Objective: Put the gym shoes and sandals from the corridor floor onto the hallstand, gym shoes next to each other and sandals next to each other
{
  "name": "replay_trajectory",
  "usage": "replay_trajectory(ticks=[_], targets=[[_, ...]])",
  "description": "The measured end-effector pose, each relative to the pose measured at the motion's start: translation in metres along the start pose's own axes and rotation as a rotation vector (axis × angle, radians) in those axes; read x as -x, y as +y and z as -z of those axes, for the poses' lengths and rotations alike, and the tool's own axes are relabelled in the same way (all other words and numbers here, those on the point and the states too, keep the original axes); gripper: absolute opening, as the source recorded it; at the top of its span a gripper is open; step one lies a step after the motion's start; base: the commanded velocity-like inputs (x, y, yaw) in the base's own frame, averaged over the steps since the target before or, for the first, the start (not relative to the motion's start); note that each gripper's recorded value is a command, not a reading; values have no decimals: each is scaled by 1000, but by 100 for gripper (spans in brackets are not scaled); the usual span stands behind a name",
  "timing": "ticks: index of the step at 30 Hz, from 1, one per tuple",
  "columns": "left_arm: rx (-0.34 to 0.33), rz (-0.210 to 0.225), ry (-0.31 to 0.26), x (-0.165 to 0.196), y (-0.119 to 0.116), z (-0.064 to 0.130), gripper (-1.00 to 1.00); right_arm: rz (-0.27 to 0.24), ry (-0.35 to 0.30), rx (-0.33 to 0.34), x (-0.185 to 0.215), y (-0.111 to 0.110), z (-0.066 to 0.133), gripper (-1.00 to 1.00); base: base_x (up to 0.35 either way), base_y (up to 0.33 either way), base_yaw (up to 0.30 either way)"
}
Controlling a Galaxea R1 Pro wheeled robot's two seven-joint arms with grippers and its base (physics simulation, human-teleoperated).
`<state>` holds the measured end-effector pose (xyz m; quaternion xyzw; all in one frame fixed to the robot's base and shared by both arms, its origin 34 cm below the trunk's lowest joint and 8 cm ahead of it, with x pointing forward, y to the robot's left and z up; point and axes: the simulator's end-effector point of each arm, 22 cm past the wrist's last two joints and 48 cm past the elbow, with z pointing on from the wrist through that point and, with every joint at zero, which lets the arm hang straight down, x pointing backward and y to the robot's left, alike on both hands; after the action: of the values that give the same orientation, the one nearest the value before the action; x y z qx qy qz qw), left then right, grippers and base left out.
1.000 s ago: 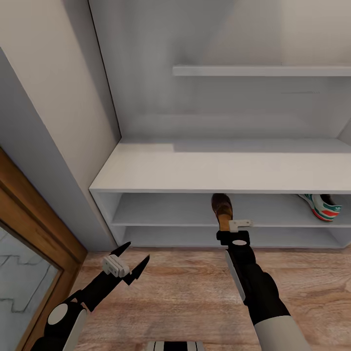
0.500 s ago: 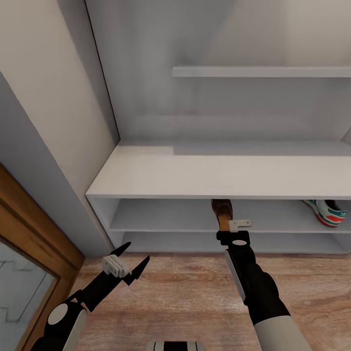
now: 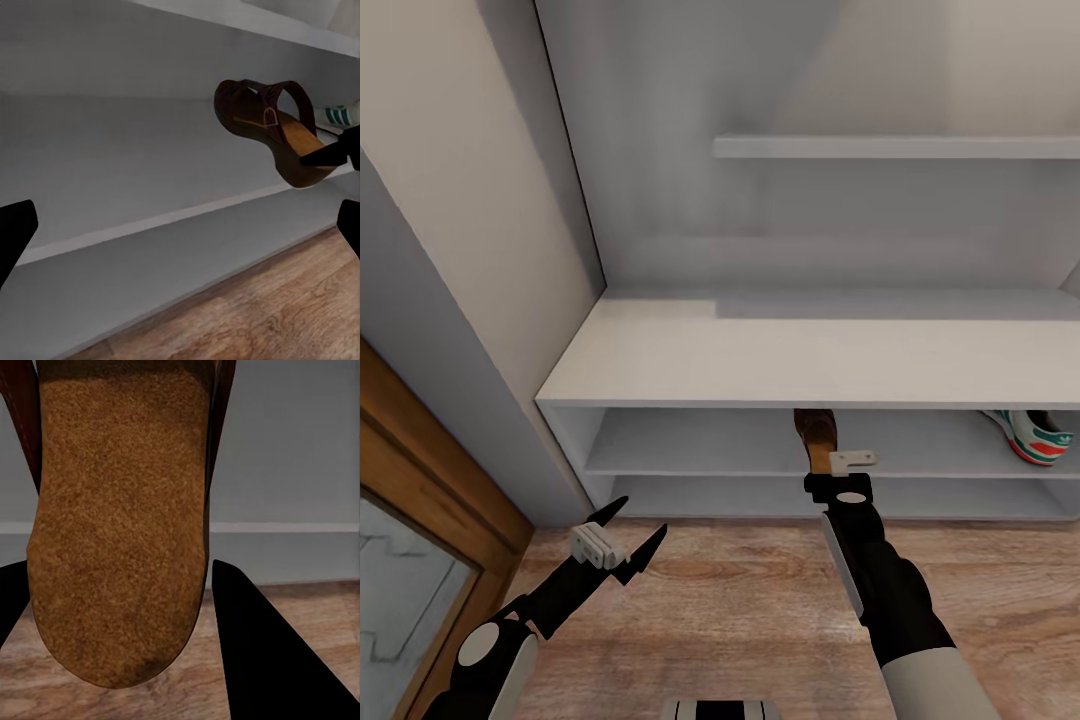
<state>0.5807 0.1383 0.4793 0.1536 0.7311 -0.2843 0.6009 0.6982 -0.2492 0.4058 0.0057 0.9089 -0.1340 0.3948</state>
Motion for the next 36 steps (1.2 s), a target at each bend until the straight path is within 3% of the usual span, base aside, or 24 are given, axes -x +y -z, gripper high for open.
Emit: replay_trajectory(ticks=[19, 36], targets=[[0, -1, -1, 1, 0, 0, 100, 0, 1, 0, -1, 0, 0, -100, 102, 0, 0], [0, -2, -1, 1, 0, 0, 100, 1, 1, 0, -1, 0, 0, -100, 17, 0, 0]])
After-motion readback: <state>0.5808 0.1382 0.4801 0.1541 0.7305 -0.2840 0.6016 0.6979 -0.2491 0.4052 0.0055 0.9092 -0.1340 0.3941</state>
